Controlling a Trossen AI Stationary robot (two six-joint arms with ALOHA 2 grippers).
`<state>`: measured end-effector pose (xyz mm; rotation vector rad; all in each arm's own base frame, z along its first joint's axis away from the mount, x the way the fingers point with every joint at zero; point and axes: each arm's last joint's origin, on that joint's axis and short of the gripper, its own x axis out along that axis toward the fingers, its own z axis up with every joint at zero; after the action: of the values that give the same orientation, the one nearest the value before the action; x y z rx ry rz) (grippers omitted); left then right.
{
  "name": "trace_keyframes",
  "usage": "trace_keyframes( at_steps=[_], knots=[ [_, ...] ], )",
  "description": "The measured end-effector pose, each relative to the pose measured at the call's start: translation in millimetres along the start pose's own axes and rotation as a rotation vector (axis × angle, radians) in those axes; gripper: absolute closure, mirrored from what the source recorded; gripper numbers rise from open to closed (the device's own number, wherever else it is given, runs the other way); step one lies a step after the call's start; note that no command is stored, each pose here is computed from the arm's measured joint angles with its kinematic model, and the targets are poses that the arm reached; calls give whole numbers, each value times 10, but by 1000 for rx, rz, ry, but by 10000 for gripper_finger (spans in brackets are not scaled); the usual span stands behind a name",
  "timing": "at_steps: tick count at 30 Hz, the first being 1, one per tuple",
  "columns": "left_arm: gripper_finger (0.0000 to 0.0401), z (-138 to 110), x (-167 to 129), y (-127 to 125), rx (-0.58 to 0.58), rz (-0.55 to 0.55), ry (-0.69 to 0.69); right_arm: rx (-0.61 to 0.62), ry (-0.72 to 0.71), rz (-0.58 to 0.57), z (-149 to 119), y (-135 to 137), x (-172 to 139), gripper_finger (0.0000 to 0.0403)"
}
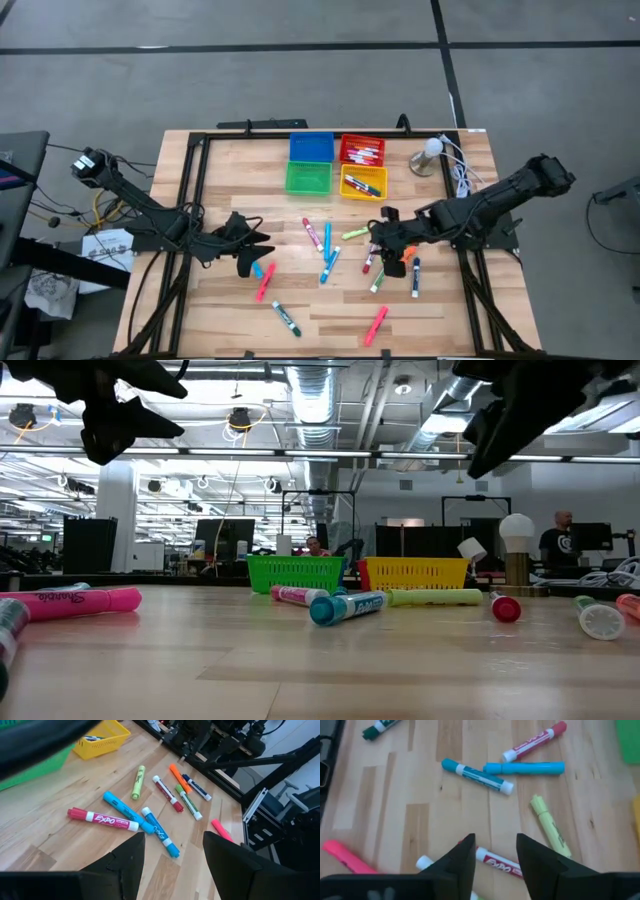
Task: Pick & Place Markers
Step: Put the green highlighter into the blue basket
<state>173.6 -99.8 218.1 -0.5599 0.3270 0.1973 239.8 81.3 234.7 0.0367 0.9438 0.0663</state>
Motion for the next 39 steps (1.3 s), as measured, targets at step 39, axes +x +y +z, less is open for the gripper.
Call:
trace_keyframes(
  at_steps=[39],
  knots=[
    [201, 19, 1, -10, 13, 0, -32, -59, 276, -124, 83, -381, 528, 198]
  ],
)
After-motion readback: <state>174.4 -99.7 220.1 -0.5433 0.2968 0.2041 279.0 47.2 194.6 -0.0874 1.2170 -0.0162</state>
